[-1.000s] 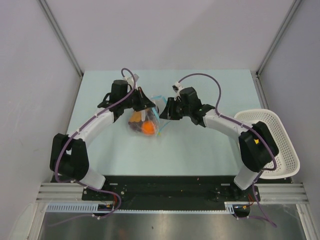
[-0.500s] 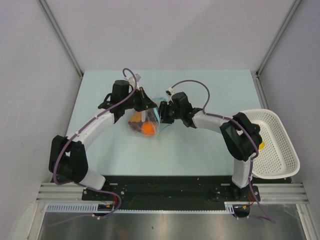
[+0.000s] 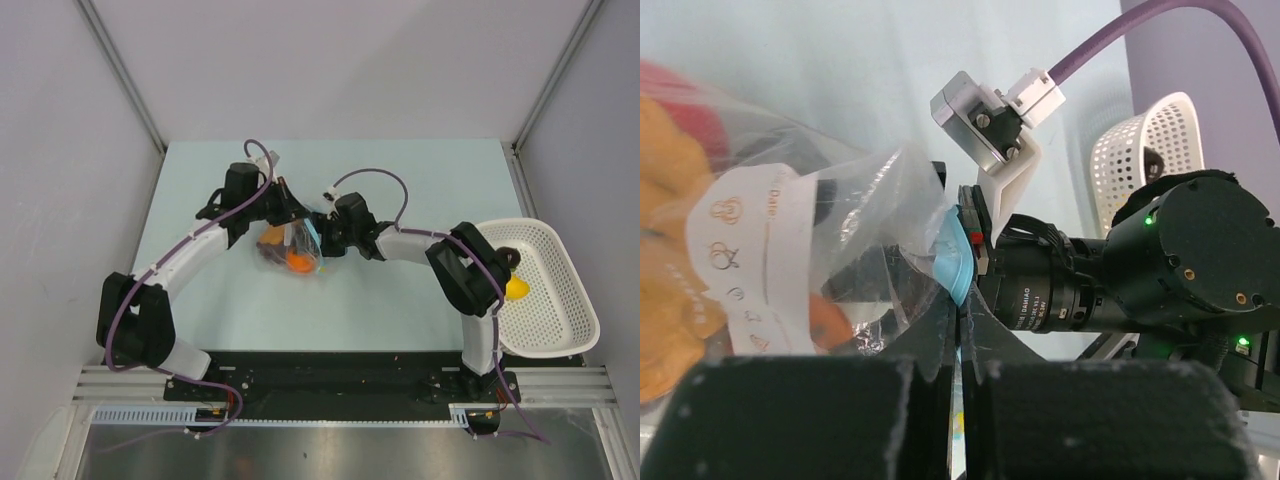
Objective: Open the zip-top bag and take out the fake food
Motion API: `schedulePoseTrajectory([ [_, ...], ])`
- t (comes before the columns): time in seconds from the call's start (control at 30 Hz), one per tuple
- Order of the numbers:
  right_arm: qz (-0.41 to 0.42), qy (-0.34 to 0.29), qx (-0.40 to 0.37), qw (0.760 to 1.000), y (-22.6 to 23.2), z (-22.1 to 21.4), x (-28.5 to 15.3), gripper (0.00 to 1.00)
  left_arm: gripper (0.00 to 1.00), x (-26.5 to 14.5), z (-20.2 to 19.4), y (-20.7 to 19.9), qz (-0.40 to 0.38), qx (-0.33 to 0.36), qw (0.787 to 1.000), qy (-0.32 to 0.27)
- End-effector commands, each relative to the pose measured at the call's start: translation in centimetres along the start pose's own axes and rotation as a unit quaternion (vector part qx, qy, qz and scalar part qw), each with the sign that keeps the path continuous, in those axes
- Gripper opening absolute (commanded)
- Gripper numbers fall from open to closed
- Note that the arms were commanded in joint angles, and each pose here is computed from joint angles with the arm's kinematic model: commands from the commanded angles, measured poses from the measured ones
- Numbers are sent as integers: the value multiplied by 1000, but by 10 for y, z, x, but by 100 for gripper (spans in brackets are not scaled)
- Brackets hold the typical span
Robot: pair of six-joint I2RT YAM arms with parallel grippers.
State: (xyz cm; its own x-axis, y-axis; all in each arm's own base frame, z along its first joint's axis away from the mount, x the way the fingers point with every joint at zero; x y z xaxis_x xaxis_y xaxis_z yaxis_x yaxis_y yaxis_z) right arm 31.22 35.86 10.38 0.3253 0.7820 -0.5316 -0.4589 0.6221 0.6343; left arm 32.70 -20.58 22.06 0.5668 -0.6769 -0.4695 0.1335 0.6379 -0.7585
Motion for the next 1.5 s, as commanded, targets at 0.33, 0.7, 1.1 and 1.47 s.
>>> schedulePoseTrajectory([
  [0.33, 29, 21, -44, 998, 13, -20, 28, 82, 0, 0, -11, -6, -20, 18, 1000, 3],
  [0.7, -16, -31, -37, 999, 20, 27, -27, 45, 0, -3, -22, 12, 6, 36, 999, 8],
  [1.1, -21, -60, -20, 998, 10, 60, -72, 46, 0, -7, -23, 14, -5, 36, 999, 6],
  [1.47, -18, -108, -42, 993, 33, 85, -126, 47, 0, -10, -8, 13, -16, 33, 999, -6],
])
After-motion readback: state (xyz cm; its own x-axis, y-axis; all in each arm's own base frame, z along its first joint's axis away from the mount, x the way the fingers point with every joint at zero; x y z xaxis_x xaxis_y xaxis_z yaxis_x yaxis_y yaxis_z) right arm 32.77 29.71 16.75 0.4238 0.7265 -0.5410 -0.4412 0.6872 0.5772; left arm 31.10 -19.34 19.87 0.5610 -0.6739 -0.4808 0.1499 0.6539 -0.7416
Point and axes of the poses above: each gripper's point midway between its finger pads, its own x axis out along the fingers, its own y axis along the line the jaws close on, z = x × y, the point moved 5 cm from there along -x, back along the fingers, and after that the axes turned 8 degrees about -x, right-handed, at the moved point
